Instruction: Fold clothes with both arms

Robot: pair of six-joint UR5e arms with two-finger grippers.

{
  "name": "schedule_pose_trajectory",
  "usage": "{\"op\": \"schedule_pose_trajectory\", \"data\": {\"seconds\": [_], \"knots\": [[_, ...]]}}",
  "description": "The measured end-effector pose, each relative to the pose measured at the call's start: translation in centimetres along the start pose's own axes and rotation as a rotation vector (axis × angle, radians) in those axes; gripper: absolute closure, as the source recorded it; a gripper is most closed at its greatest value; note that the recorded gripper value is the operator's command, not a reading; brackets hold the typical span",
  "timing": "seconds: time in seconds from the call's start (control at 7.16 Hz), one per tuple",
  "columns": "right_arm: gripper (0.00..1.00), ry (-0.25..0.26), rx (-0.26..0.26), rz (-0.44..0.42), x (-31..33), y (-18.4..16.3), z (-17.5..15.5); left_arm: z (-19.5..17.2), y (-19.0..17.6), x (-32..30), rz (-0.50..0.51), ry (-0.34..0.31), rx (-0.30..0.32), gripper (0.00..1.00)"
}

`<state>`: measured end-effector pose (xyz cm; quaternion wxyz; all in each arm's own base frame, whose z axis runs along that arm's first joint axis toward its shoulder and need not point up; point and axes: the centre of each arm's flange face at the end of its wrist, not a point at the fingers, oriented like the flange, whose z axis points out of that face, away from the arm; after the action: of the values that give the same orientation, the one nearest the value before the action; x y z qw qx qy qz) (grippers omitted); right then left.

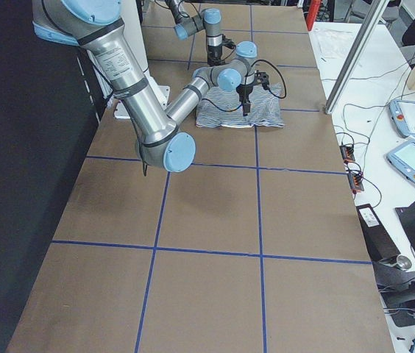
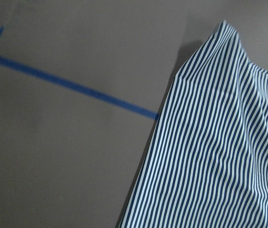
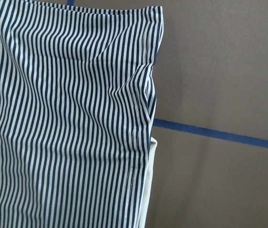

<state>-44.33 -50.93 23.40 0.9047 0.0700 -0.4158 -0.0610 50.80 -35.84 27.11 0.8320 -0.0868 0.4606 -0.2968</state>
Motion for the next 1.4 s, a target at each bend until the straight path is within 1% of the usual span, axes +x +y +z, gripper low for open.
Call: {"op": "schedule_pose_trajectory", "data": {"seconds": [0.14, 0.28, 0.42, 0.7, 0.84, 1.12, 1.26, 1.4], "knots": [[0.00, -0.011, -0.003, 0.017, -0.6, 0.4, -0.2, 1.4, 2.5, -0.9, -0.033, -0.032, 0.014, 0.01], [0.00, -0.015, -0.004, 0.024, -0.8, 0.6, -0.2, 2.4, 4.2, -1.6, -0.042, -0.061, 0.027, 0.02], [0.00, -0.018, -0.005, 0.026, -1.0, 0.7, -0.2, 2.9, 5.0, -2.0, -0.044, -0.077, 0.038, 0.03], [0.00, -0.019, -0.005, 0.027, -1.1, 0.7, -0.3, 3.5, 5.0, -2.6, -0.046, -0.098, 0.060, 0.09], [0.00, -0.019, -0.004, 0.027, -1.1, 0.7, -0.3, 3.7, 4.8, -2.8, -0.048, -0.111, 0.079, 0.14], [0.00, -0.020, -0.003, 0.027, -1.1, 0.7, -0.4, 3.9, 4.5, -3.0, -0.049, -0.124, 0.096, 0.37], [0.00, -0.021, -0.003, 0.026, -1.2, 0.7, -0.4, 3.9, 4.5, -3.0, -0.049, -0.125, 0.097, 0.45], [0.00, -0.022, -0.002, 0.026, -1.2, 0.7, -0.5, 3.9, 4.5, -3.0, -0.049, -0.125, 0.097, 0.47]]}}
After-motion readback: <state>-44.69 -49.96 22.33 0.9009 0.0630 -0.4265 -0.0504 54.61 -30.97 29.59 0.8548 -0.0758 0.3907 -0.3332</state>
